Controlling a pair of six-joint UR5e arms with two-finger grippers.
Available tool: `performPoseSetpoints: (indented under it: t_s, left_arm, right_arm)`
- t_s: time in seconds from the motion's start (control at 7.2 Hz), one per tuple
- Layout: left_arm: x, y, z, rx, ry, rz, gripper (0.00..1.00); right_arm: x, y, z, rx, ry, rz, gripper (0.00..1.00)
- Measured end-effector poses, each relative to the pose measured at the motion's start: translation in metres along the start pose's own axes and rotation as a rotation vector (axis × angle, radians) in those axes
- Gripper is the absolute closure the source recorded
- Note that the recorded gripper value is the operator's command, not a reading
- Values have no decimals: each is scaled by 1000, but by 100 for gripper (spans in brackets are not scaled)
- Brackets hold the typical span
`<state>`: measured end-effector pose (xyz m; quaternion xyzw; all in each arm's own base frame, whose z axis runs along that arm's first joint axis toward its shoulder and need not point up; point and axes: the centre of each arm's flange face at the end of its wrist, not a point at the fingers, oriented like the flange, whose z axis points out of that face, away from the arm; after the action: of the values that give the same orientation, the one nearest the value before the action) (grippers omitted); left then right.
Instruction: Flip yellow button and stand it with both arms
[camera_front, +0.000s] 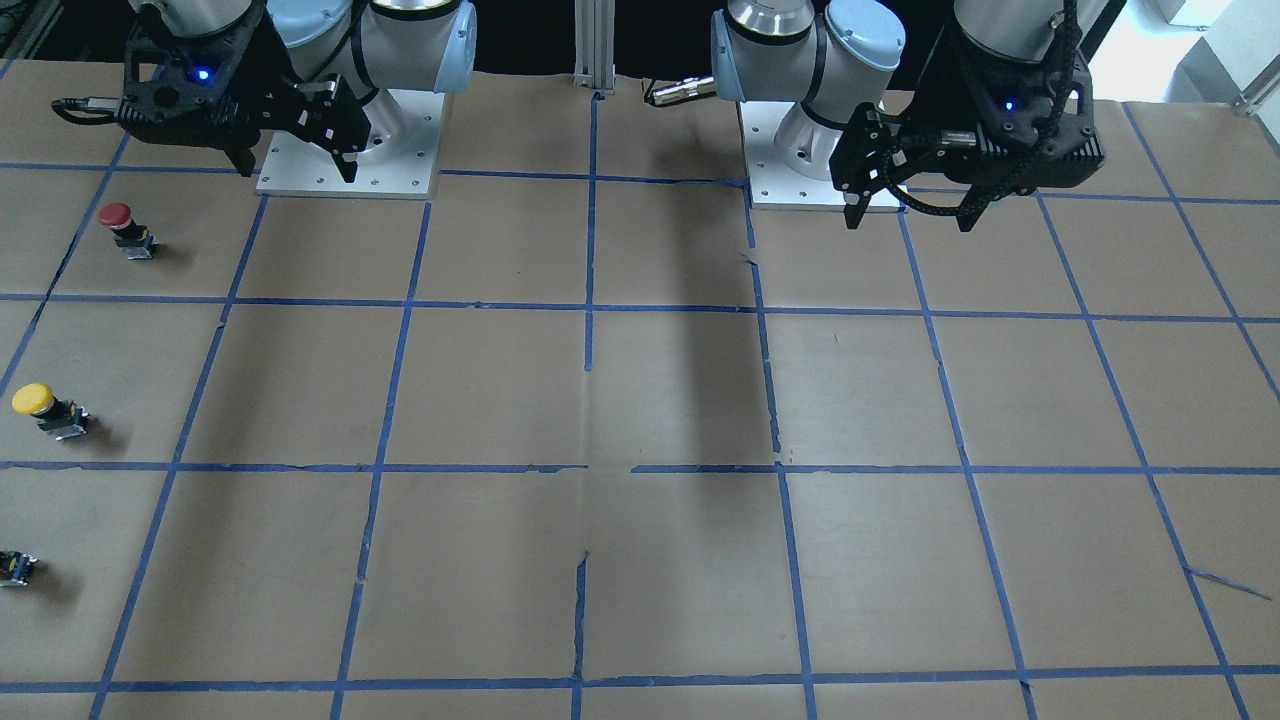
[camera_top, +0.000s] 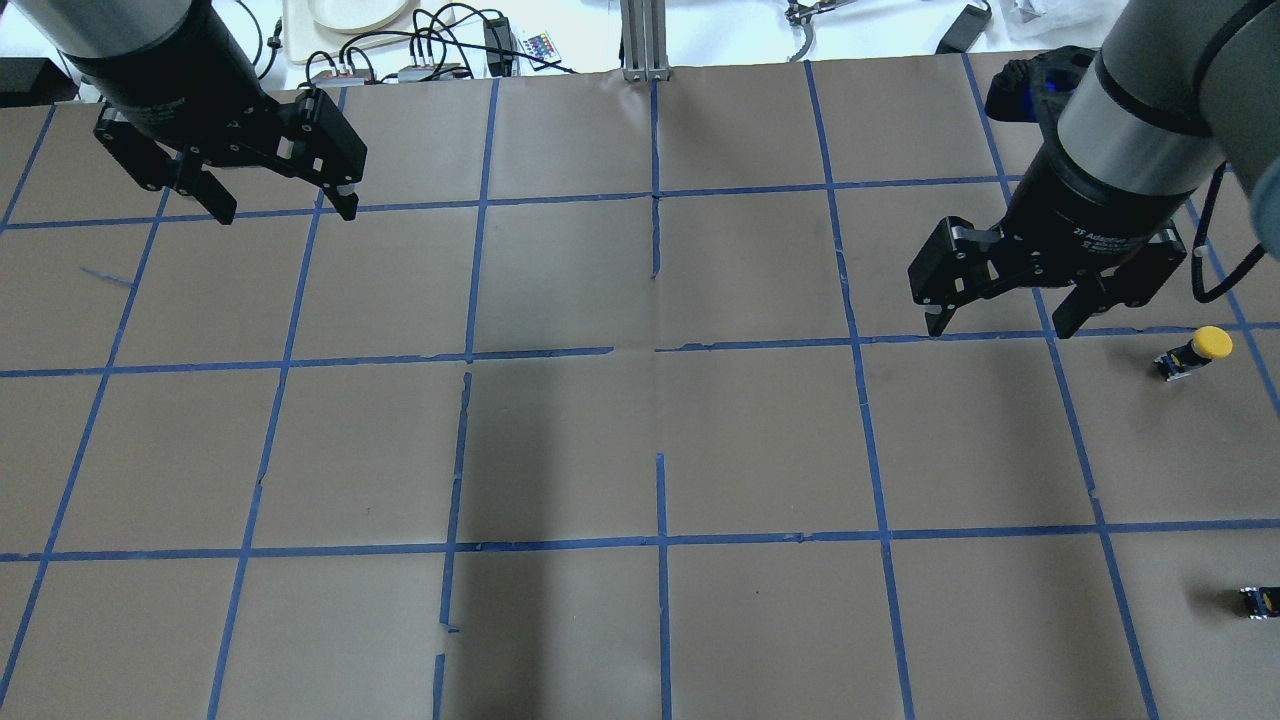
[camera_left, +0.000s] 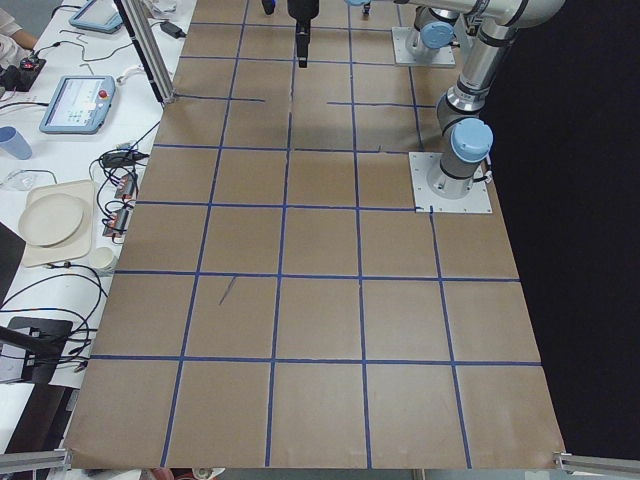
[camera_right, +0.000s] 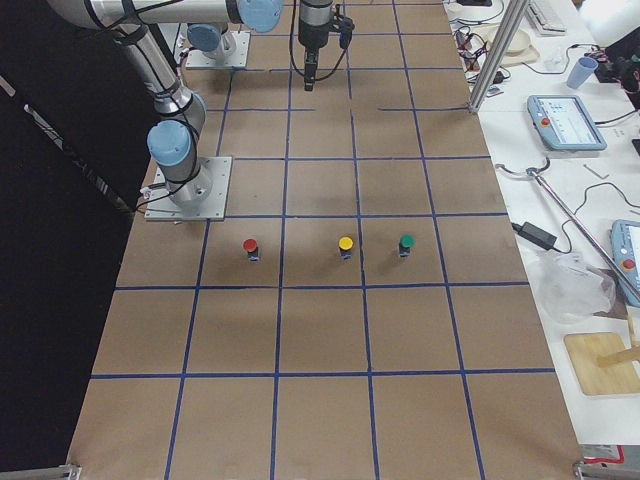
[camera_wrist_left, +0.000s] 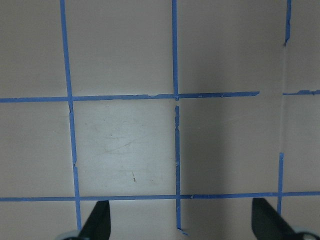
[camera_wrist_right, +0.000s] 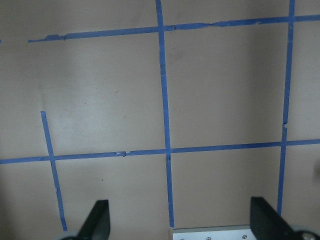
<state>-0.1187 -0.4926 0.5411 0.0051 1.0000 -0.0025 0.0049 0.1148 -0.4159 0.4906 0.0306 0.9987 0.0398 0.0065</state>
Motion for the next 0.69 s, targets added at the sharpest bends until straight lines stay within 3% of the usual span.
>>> performPoseSetpoints:
  t_s: [0.69]
  left_arm:
    - [2,-2,5,-2,1,-2,0]
  right_arm:
    - [3,0,-1,6,25,2,0]
